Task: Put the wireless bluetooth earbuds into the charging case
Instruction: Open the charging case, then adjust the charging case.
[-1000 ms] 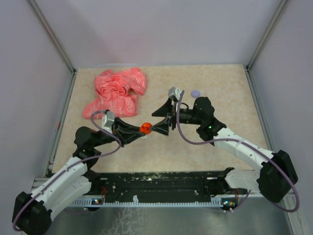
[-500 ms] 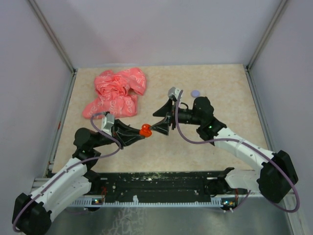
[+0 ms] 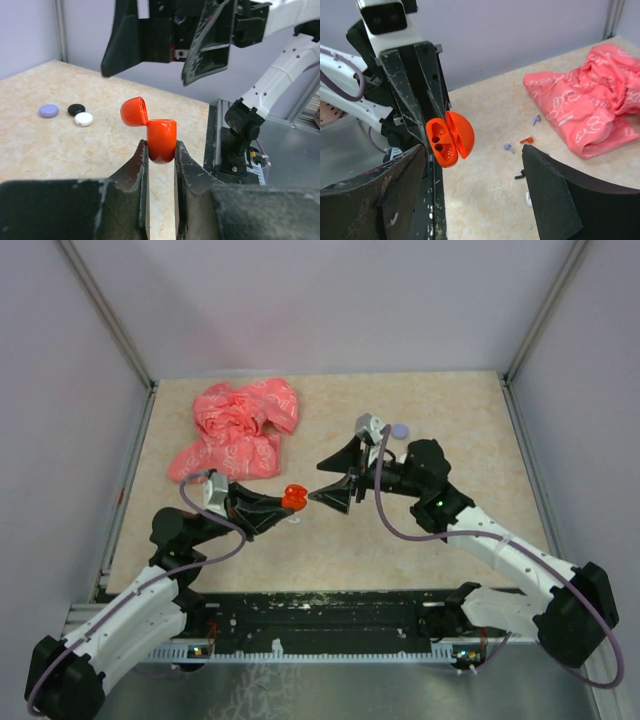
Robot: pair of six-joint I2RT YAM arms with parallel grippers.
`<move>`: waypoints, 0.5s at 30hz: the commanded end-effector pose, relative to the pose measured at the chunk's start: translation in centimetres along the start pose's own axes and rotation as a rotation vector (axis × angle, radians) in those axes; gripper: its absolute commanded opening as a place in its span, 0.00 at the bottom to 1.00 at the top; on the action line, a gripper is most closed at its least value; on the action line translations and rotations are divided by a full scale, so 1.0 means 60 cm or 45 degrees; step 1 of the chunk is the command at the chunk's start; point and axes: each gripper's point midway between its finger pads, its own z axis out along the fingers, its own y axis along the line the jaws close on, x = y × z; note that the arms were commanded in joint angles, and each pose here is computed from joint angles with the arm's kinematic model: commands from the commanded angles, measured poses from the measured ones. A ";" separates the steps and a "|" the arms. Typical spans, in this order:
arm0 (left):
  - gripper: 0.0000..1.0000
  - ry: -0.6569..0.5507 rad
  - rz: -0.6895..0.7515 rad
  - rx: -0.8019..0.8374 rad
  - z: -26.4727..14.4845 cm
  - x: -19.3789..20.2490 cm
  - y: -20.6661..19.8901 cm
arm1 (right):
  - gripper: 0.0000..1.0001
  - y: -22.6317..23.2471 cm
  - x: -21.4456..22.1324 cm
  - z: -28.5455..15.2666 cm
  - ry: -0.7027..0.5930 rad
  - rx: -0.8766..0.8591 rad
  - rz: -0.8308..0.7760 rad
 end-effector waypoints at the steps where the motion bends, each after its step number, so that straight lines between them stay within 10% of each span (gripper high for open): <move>1: 0.00 -0.138 0.071 -0.044 0.001 -0.033 0.007 | 0.79 0.007 -0.057 -0.022 -0.159 0.069 -0.108; 15: 0.00 -0.241 0.094 0.159 0.020 -0.067 -0.028 | 0.74 0.056 -0.044 -0.031 -0.368 -0.169 -0.275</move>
